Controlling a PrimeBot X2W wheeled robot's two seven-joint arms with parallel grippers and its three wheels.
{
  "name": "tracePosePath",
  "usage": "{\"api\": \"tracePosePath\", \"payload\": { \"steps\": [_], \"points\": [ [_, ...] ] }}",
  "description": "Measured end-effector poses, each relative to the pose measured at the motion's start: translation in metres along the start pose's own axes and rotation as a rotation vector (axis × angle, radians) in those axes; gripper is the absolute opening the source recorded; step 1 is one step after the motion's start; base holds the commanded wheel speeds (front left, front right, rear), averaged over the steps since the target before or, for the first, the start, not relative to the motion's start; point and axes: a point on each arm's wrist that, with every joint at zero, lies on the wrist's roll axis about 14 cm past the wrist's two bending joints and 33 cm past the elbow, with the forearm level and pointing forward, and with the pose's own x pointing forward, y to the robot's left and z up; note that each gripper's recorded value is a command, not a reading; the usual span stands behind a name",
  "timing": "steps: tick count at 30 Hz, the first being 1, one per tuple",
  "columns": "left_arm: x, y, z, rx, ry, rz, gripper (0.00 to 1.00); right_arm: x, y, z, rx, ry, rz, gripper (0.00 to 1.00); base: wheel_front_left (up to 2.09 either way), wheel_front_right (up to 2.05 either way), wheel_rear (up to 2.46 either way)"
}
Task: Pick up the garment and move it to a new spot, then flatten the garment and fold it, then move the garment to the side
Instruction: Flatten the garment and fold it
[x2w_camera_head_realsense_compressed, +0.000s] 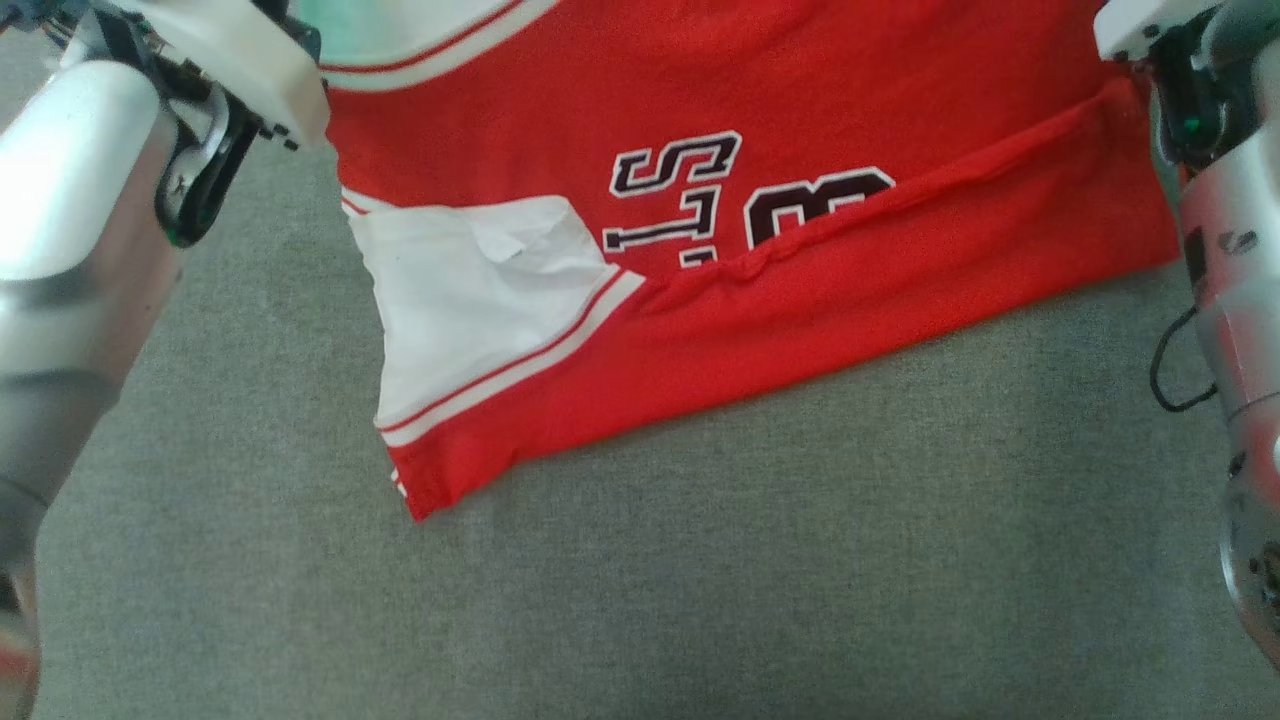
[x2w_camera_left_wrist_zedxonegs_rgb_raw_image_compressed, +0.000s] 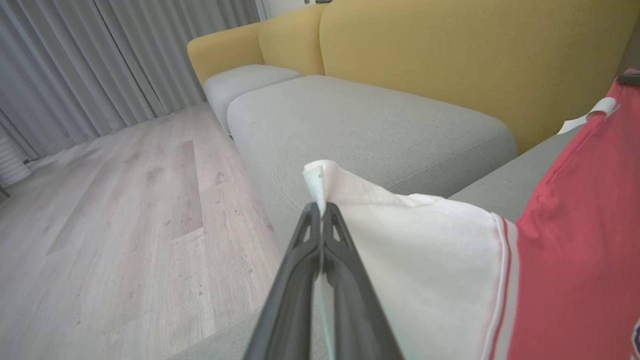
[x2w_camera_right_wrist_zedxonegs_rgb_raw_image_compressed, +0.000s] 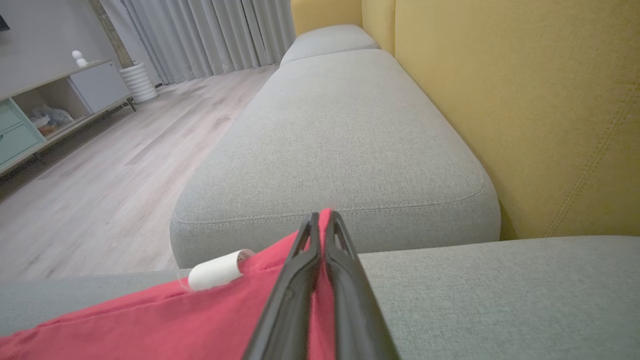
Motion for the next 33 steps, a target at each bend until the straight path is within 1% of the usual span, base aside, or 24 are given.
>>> {"api": "tracePosePath", "payload": {
  "steps": [3, 7, 10, 16, 20, 25, 29, 33],
  "points": [
    [0.004, 0.003, 0.006, 0.030, -0.031, 0.011, 0.00, 0.002, 0.003, 0.007, 0.015, -0.028, 0.007, 0.00, 0.00, 0.00, 0.00],
    [0.004, 0.007, 0.005, 0.043, -0.054, 0.033, 0.00, 0.001, 0.006, 0.005, 0.029, -0.030, 0.016, 0.00, 0.00, 0.00, 0.00],
    [0.000, 0.004, 0.004, 0.047, -0.053, 0.021, 0.00, -0.002, 0.005, 0.007, 0.038, -0.028, 0.024, 0.00, 0.00, 0.00, 0.00],
    [-0.013, -0.004, 0.009, 0.084, -0.061, -0.011, 0.00, -0.017, 0.001, -0.011, 0.053, 0.043, 0.037, 0.00, 0.00, 0.00, 0.00],
    [-0.029, -0.014, 0.001, 0.098, -0.040, -0.045, 0.00, -0.032, -0.008, -0.021, 0.044, 0.093, 0.041, 0.00, 0.00, 0.00, 0.00],
    [-0.057, -0.028, -0.018, 0.066, 0.022, -0.081, 0.00, -0.051, -0.008, -0.028, 0.049, 0.138, 0.068, 0.00, 0.00, 0.00, 0.00],
    [-0.082, -0.046, -0.031, 0.083, 0.080, -0.151, 0.00, -0.068, -0.012, -0.039, 0.036, 0.198, 0.080, 0.00, 0.00, 0.00, 0.00],
    [-0.106, -0.068, -0.044, 0.074, 0.150, -0.226, 0.00, -0.083, -0.014, -0.054, -0.002, 0.273, 0.104, 0.00, 0.00, 0.00, 0.00]
  ]
}}
